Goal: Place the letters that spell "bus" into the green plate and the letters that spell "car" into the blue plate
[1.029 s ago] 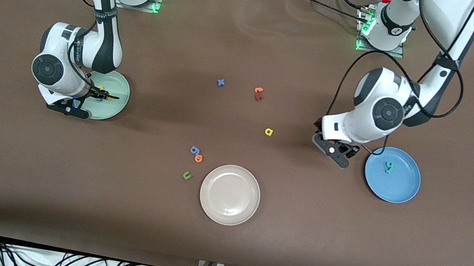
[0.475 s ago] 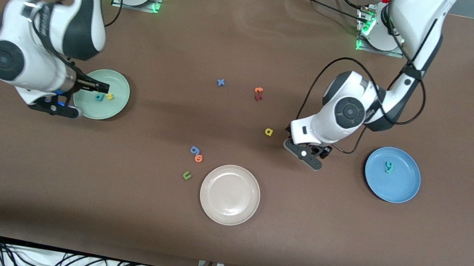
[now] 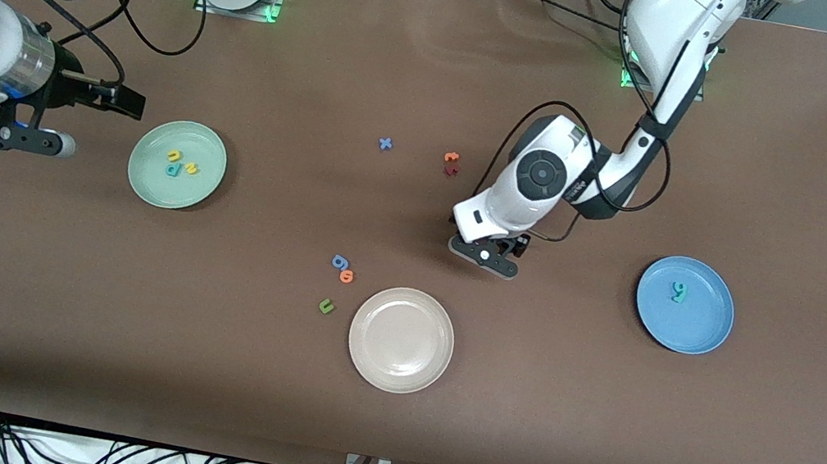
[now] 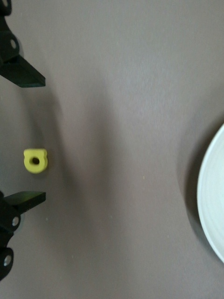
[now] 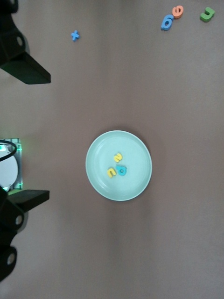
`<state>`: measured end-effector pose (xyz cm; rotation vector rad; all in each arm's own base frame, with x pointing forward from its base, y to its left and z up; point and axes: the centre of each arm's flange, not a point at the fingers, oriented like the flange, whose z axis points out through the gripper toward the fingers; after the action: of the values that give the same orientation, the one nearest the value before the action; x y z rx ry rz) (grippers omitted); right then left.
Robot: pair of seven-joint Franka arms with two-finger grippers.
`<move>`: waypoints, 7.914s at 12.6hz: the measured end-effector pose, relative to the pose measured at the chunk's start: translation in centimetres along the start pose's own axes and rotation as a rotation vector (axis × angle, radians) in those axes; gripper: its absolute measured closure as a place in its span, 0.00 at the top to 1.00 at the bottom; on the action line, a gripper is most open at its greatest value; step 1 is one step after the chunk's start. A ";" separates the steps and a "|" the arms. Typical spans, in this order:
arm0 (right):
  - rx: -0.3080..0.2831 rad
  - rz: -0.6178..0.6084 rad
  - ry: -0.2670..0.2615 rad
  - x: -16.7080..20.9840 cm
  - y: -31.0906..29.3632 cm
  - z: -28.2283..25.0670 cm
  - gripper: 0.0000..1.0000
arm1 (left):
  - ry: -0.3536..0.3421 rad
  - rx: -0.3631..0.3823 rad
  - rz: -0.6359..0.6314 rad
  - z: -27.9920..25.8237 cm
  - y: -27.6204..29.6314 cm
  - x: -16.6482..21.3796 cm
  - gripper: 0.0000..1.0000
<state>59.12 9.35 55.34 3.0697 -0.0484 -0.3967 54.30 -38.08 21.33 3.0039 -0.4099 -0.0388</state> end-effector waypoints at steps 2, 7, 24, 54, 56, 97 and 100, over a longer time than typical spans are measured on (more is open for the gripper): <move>-0.003 -0.004 0.001 0.0 -0.3 -0.1 1.00 | -0.005 0.018 0.003 0.7 -0.2 0.0 0.96; -0.036 -0.054 0.016 -0.6 -2.2 -0.8 1.00 | 0.000 0.089 -0.032 2.0 -0.3 0.0 0.94; 0.014 0.024 0.188 -7.3 7.1 -3.4 1.00 | -0.012 0.128 -0.007 4.0 1.3 -0.9 0.62; 0.053 0.079 0.216 -5.9 7.8 -2.6 1.00 | -0.024 0.124 0.044 4.2 1.2 -1.0 0.29; 0.052 0.079 0.217 -5.9 7.8 -2.6 1.00 | -0.029 0.129 0.113 3.7 -3.2 0.5 0.29; 0.052 0.078 0.217 -5.9 7.7 -2.7 1.00 | 0.174 0.131 0.364 -25.2 -36.2 -0.2 1.00; 0.052 0.078 0.217 -5.9 7.7 -2.7 1.00 | 0.225 0.090 0.043 -28.3 -35.6 0.2 1.00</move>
<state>53.86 1.98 59.81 3.1292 -0.1719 -0.0580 65.10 -1.10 45.49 3.0382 -0.4626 0.3269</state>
